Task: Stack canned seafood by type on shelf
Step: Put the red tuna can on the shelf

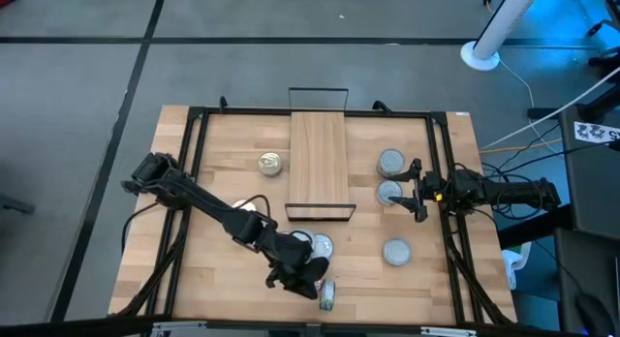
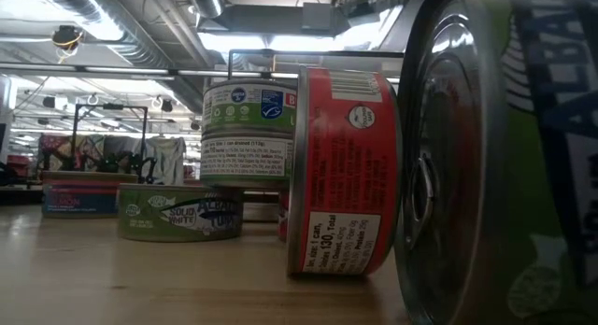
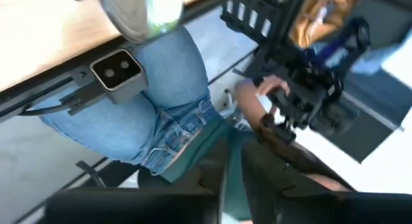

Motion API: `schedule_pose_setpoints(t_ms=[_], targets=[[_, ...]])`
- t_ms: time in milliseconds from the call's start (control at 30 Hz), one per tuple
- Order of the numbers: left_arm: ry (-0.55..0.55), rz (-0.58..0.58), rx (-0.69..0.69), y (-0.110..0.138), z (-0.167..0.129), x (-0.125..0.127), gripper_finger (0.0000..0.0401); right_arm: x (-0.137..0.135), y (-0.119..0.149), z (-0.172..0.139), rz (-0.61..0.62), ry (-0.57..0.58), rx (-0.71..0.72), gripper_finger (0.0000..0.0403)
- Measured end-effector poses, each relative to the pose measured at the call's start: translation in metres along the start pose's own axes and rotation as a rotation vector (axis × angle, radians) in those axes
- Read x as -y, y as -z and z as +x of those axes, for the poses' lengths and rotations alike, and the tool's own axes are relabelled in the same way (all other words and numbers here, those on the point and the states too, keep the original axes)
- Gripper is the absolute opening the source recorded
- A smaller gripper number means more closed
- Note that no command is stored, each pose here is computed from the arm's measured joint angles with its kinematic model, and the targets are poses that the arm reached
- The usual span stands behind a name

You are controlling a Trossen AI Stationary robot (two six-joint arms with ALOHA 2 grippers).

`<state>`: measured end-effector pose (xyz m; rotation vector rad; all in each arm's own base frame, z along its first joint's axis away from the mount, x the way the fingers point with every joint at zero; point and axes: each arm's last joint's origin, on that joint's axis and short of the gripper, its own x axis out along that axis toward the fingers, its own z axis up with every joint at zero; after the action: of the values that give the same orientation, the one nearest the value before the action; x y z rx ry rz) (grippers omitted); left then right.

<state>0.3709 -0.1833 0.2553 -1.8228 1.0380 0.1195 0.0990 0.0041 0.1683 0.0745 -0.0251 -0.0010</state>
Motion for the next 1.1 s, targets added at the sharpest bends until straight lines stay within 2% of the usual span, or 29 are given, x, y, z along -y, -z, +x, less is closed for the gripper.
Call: schedule_pose_setpoints(t_ms=[167,367,533,733,967,1100], targets=[[-0.014,-0.066,0.007,-0.002,0.003,-0.002,0.0122,0.0,0.0,0.0,0.0,0.0,-0.001,0.0293],[-0.016,-0.046,0.004,0.0,0.003,-0.003,0.02,0.0,0.0,0.0,0.0,0.0,-0.001,0.0293],[-0.041,-0.013,0.014,0.0,0.003,-0.006,0.0237,0.0,0.0,0.0,0.0,0.0,-0.001,0.0293],[-0.013,0.043,0.075,0.006,0.005,-0.009,0.0243,0.0,0.0,0.0,0.0,0.0,-0.002,0.0293],[0.037,-0.021,0.172,0.014,0.008,-0.012,0.0226,0.0,0.001,0.0,0.0,0.001,-0.007,0.0293],[0.029,-0.042,0.184,0.023,0.004,-0.004,0.0212,0.0,0.001,0.0,-0.001,0.0,-0.01,0.0293]])
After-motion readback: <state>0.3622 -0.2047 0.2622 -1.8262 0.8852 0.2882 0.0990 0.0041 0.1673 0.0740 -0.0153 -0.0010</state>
